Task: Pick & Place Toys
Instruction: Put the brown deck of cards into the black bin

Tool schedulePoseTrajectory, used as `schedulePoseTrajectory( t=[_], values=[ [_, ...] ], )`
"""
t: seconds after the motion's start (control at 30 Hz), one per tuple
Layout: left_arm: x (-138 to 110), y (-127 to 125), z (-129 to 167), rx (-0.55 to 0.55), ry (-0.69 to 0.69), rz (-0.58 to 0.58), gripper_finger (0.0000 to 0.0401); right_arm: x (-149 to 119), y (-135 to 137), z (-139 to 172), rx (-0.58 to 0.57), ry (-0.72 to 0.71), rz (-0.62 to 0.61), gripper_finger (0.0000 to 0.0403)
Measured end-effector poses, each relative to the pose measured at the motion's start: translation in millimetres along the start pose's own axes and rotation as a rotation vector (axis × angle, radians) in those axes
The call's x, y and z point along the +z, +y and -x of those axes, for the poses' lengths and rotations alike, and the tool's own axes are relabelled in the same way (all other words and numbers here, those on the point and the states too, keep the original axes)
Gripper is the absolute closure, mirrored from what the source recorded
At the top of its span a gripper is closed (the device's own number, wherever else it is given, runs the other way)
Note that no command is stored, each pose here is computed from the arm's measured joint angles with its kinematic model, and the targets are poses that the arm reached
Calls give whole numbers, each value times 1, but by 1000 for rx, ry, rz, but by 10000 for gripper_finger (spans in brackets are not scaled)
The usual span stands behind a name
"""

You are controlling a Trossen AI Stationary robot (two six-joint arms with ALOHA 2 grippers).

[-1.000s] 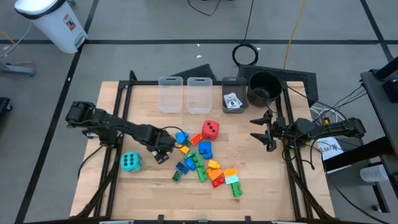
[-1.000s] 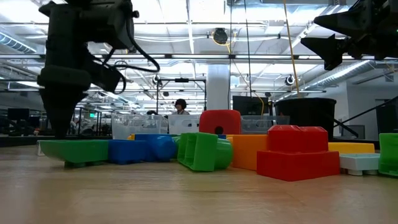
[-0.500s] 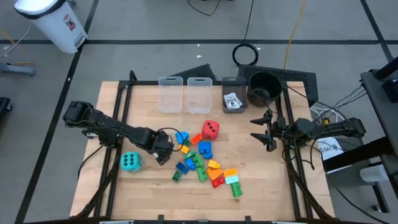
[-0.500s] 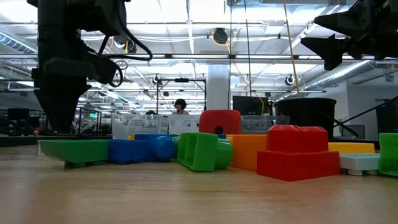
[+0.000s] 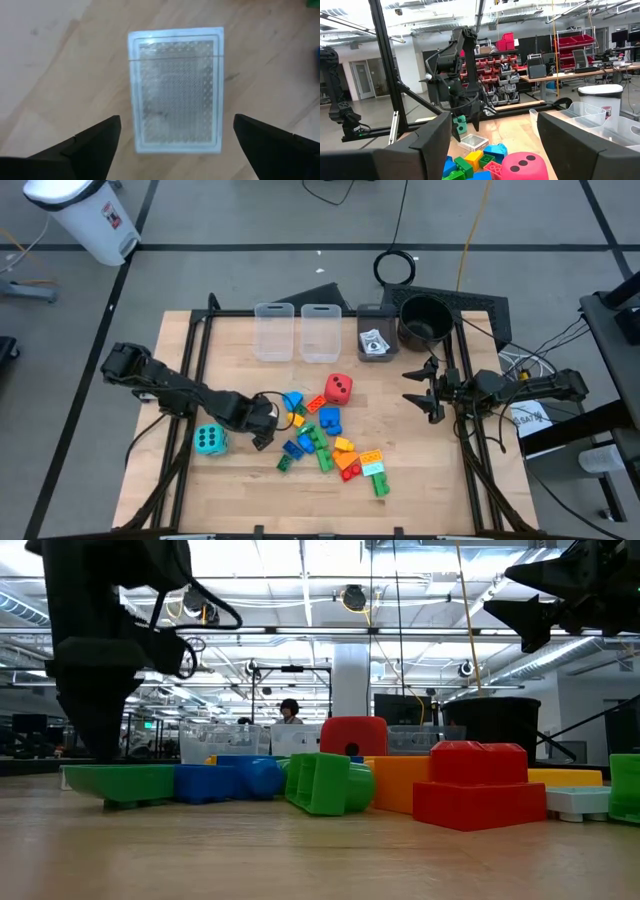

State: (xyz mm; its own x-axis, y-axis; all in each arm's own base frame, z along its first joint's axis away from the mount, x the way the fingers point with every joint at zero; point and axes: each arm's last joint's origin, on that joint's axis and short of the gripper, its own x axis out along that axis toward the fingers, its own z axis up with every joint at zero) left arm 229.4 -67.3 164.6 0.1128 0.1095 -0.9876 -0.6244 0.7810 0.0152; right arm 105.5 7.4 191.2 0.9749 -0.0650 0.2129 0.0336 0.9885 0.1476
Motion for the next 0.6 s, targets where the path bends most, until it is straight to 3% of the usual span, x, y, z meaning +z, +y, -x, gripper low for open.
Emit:
schedulePoseTrajectory(
  t=[0.1,0.4,0.6],
  values=[
    [-5,3,-13,-39,19,4,19,0,0,0,0,0,0,137],
    [-19,18,-36,-14,3,-14,38,0,0,0,0,0,0,136],
    [-16,14,-37,-58,-37,-100,94,0,0,0,-1,0,0,136]
  ],
)
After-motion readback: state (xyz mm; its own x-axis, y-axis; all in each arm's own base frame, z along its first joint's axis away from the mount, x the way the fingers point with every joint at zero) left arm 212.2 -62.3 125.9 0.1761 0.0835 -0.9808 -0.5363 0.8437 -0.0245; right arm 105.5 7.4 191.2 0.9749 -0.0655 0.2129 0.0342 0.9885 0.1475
